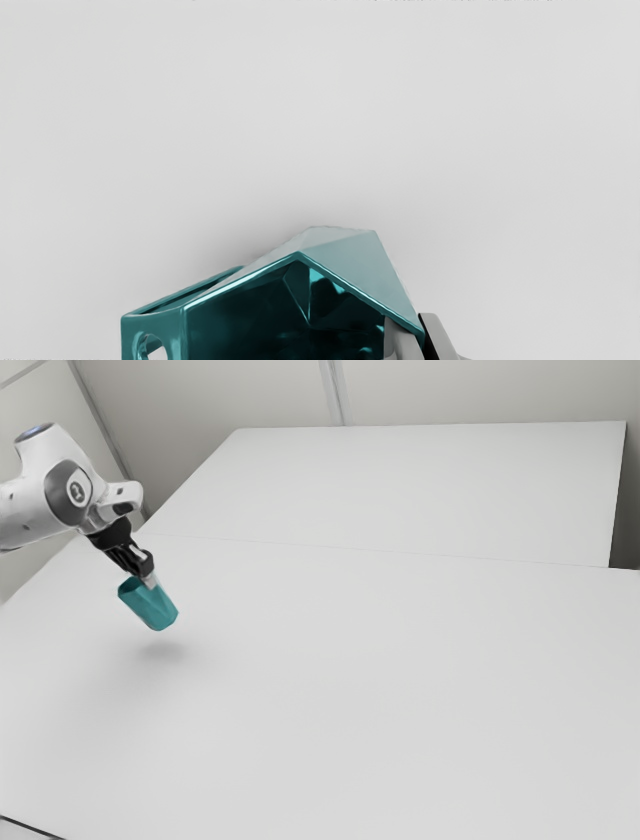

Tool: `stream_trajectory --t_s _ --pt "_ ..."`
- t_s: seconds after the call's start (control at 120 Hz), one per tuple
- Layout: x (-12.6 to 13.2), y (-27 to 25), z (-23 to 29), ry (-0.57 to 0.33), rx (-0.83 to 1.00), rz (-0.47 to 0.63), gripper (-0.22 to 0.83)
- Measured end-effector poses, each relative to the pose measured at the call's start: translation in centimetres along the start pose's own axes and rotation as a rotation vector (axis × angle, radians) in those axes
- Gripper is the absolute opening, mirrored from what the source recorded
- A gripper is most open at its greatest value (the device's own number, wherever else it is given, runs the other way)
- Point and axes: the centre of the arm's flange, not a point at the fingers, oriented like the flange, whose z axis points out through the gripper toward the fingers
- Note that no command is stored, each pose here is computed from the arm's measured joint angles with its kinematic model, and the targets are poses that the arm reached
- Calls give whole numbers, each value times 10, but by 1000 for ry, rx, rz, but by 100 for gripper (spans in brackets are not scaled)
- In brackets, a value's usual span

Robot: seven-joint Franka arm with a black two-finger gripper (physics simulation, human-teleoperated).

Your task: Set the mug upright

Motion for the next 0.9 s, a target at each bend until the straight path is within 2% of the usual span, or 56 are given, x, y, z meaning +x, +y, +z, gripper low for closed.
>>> stream_trajectory --t_s 0.217,0.317,0.633,0.9 --pt "18 90 5 -37 191 7 -17" --pt "19 119 17 -40 235 -32 -17" --pt "-3 110 54 -49 269 -362 -17" --pt "4 123 84 -46 268 -532 -17"
